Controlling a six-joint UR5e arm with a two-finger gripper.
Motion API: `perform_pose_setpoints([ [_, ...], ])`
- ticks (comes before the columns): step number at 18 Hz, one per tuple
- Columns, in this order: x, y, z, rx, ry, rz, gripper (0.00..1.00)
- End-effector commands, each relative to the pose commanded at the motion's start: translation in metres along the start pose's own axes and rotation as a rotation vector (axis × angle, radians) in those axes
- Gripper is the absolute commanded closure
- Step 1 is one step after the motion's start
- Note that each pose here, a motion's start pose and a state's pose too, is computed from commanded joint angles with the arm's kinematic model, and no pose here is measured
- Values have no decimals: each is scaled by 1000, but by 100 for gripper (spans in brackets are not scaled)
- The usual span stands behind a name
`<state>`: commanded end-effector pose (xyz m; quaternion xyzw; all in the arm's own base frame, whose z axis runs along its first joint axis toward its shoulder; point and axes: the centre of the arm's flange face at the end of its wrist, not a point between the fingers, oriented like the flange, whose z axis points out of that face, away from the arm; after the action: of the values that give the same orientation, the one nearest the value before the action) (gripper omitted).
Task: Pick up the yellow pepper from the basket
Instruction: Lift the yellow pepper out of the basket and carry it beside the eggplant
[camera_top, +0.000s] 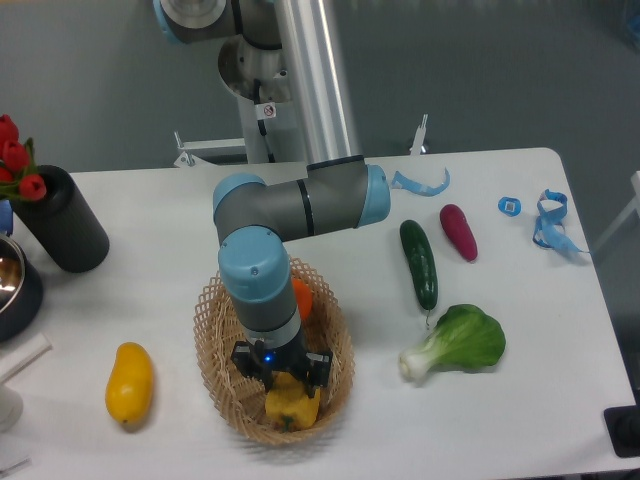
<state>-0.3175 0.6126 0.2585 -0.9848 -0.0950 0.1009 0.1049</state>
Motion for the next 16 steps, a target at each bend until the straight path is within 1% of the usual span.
perform_pose_setpoints([
  [2,-10,-1,-24,31,-19,17,56],
  [3,-21,-4,-45,62,-37,25,56],
  [6,-49,-4,-73,101,-70,26,56],
  [10,-81,9,-99,117,-103,77,56],
  [11,-89,12,-102,122,-103,80,56],
  [13,-110,22,-120,147,-105,64,56],
  [15,-133,37,-131,147,-82,61,57],
  [16,-142,45,-140,147,-74,76,57],
])
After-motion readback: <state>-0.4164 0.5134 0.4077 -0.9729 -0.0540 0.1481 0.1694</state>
